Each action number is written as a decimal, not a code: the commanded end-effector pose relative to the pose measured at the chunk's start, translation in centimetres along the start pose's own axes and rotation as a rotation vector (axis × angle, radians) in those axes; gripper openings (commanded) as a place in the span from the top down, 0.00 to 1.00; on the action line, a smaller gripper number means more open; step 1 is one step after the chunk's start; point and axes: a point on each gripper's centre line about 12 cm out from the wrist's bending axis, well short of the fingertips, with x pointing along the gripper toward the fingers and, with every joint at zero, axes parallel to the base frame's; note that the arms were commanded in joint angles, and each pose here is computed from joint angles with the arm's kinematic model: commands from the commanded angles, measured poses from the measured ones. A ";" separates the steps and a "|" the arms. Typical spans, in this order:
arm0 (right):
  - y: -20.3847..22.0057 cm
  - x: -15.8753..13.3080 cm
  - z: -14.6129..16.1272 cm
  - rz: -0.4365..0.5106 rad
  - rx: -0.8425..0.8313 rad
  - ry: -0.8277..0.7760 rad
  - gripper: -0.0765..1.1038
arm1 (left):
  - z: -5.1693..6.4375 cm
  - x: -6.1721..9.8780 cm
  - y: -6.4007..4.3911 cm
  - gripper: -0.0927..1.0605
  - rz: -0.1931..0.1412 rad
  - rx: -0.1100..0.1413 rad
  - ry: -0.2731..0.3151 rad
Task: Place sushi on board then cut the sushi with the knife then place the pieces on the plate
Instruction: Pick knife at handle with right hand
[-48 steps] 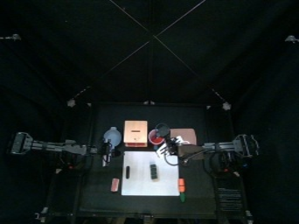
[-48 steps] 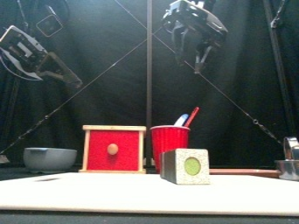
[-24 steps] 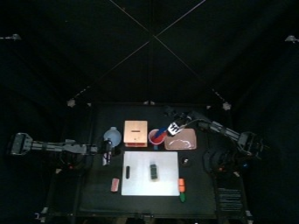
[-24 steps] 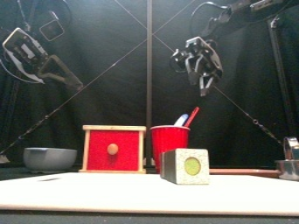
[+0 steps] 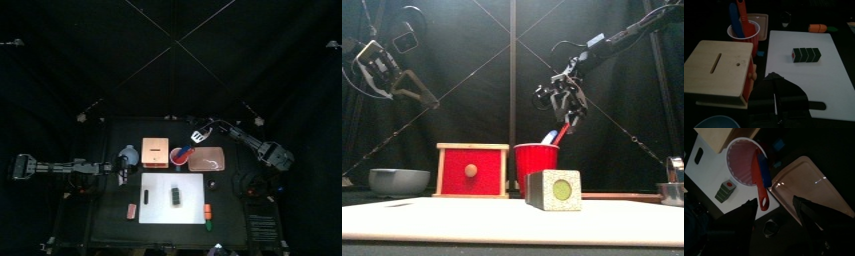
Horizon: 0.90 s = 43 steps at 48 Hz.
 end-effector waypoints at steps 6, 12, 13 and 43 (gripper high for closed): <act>2.2 -0.7 0.4 0.015 -0.056 -0.018 0.17 | 0.2 0.0 0.2 0.94 0.009 -0.002 -0.007; 2.6 0.5 0.3 0.032 -0.055 0.021 0.17 | 0.1 0.0 0.2 0.94 0.010 -0.002 -0.007; 2.7 0.5 0.3 0.035 -0.055 0.023 0.17 | 0.1 0.0 0.2 0.94 0.009 -0.002 -0.009; 2.4 3.0 0.7 0.028 -0.049 0.081 0.17 | -0.6 -0.1 0.4 0.94 0.017 -0.009 0.011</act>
